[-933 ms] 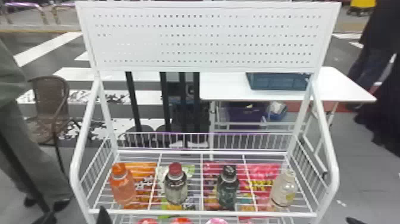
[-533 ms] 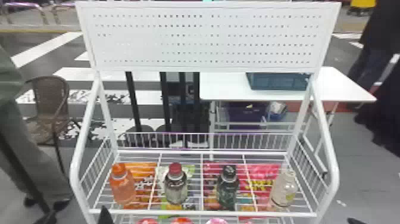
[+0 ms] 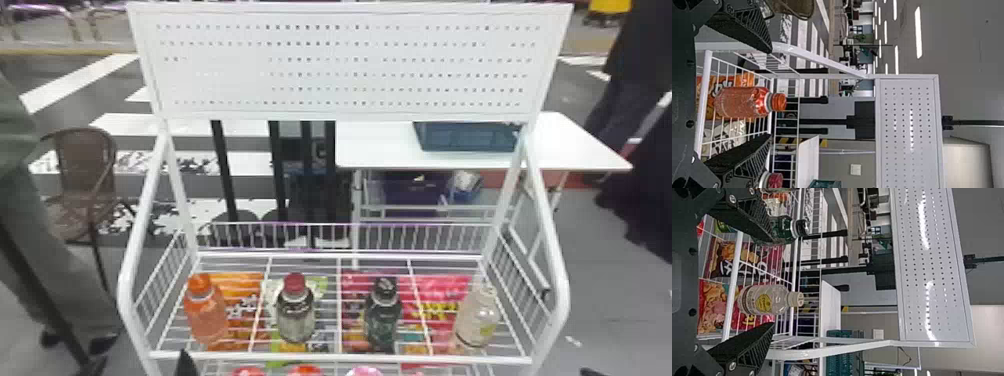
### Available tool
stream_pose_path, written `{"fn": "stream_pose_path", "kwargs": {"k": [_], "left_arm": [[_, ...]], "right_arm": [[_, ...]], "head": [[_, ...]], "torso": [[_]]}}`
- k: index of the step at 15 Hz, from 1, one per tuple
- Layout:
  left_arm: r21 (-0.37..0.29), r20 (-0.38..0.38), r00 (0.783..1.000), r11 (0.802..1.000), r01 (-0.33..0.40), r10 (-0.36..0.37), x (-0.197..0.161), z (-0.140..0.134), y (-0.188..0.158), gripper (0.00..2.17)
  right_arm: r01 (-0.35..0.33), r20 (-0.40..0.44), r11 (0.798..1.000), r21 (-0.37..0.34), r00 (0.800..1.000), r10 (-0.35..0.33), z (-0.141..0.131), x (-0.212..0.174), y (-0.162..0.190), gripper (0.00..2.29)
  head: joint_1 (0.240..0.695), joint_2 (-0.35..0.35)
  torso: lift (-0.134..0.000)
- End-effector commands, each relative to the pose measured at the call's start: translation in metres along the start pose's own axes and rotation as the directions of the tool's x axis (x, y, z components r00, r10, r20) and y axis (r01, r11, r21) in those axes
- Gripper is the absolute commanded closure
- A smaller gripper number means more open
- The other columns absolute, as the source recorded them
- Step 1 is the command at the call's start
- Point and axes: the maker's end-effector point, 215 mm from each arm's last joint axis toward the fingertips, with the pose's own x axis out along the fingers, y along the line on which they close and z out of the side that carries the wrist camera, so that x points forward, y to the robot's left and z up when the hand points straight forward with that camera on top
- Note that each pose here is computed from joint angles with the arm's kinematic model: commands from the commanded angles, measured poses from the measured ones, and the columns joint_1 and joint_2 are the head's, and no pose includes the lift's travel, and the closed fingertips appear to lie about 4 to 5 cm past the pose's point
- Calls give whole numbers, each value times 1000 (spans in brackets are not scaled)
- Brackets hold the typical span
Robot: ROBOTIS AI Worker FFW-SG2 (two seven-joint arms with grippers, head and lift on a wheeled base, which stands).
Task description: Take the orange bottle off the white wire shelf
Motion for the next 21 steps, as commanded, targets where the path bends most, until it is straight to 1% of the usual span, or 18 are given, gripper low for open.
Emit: {"fn": "stream_pose_path", "kwargs": {"k": [1, 3, 6, 8, 9, 10, 13, 17, 18, 21], "left_arm": [[2, -7, 1000, 1000, 10, -10, 15, -22, -6, 144], [-3, -6, 1000, 1000, 14, -14, 26, -39, -10, 144], [-3, -6, 1000, 1000, 30, -30, 44, -55, -19, 144], [-1, -4, 999, 999, 45, -45, 60, -62, -27, 140], [0, 5, 999, 999, 54, -54, 68, -64, -31, 140], [-1, 31, 997, 998, 67, -67, 78, -64, -34, 140], [2, 20, 997, 998, 70, -70, 106, -77, -38, 140], [17, -8, 998, 998, 67, -67, 134, -100, -36, 140], [18, 4, 998, 998, 62, -62, 138, -100, -33, 144], [30, -4, 999, 998, 48, -48, 152, -109, -25, 144]], "right_arm": [[4, -5, 1000, 3, 1000, -4, -4, 2, -2, 140], [7, -6, 1000, 4, 1000, -7, -7, 5, -4, 140], [9, -5, 1000, 1, 1000, -9, -9, 8, -4, 140], [10, -1, 1000, -2, 1000, -10, -7, 9, -5, 140], [10, -4, 1000, 0, 1000, -10, -10, 10, -5, 140], [10, -4, 1000, 1, 1000, -10, -10, 11, -5, 140], [9, -9, 1000, -2, 1000, -9, -12, 11, -6, 140], [12, -9, 1000, -4, 1000, -12, -13, 11, -7, 140], [12, -9, 1000, -4, 1000, -12, -13, 11, -7, 140], [13, -14, 1000, -5, 1000, -13, -14, 9, -8, 140]], "head": [[499, 0], [499, 0], [499, 0], [499, 0], [499, 0], [499, 0], [499, 0], [499, 0], [499, 0], [499, 0]], "torso": [[0], [0], [0], [0], [0], [0], [0], [0], [0], [0]]}}
